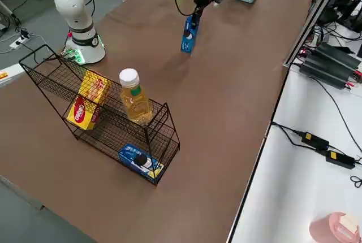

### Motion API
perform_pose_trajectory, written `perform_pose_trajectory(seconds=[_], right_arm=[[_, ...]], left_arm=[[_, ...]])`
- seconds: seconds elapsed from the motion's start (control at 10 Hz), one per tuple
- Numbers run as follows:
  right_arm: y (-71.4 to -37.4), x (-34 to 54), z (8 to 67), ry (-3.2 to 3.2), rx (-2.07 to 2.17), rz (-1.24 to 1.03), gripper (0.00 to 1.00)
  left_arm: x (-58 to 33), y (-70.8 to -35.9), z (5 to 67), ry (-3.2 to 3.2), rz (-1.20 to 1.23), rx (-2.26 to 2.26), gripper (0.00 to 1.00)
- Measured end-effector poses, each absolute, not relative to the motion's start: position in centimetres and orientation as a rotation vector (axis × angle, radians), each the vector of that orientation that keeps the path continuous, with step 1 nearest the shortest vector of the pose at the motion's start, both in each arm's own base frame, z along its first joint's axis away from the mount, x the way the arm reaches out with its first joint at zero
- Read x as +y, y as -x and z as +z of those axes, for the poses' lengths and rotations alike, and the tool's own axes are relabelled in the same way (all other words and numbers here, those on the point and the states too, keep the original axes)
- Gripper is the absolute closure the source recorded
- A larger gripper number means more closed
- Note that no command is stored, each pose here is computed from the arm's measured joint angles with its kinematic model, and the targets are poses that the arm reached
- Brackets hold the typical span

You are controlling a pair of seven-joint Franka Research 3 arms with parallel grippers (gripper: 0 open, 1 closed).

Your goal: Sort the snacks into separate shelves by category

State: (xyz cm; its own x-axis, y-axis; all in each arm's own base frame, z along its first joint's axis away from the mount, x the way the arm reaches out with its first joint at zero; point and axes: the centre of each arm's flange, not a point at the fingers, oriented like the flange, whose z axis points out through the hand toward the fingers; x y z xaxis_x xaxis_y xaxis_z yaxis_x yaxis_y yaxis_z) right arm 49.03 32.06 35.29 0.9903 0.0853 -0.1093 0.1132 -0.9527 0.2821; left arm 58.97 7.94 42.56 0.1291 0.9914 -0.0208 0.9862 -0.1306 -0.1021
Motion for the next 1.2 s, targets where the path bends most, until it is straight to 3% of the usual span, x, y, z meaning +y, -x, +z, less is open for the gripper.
perform_pose_trajectory(seconds=[0.2,0.5,0.8,1.2], right_arm=[[-52.0,25.0,36.3,-2.704,0.016,-0.166,0.53],[-55.1,12.5,35.2,-2.516,-0.154,-0.199,0.53],[-54.7,1.2,31.8,-2.377,-0.225,-0.262,0.53],[-51.8,-3.4,29.7,-2.282,-0.163,-0.275,0.53]], left_arm=[[3.7,-59.7,46.7,2.332,0.143,-1.959,0.72],[-9.4,-59.5,48.3,2.411,0.113,-1.868,0.72],[-23.3,-58.2,48.4,2.418,0.127,-1.917,0.72],[-43.2,-56.7,41.2,2.372,0.060,-2.049,0.72]])
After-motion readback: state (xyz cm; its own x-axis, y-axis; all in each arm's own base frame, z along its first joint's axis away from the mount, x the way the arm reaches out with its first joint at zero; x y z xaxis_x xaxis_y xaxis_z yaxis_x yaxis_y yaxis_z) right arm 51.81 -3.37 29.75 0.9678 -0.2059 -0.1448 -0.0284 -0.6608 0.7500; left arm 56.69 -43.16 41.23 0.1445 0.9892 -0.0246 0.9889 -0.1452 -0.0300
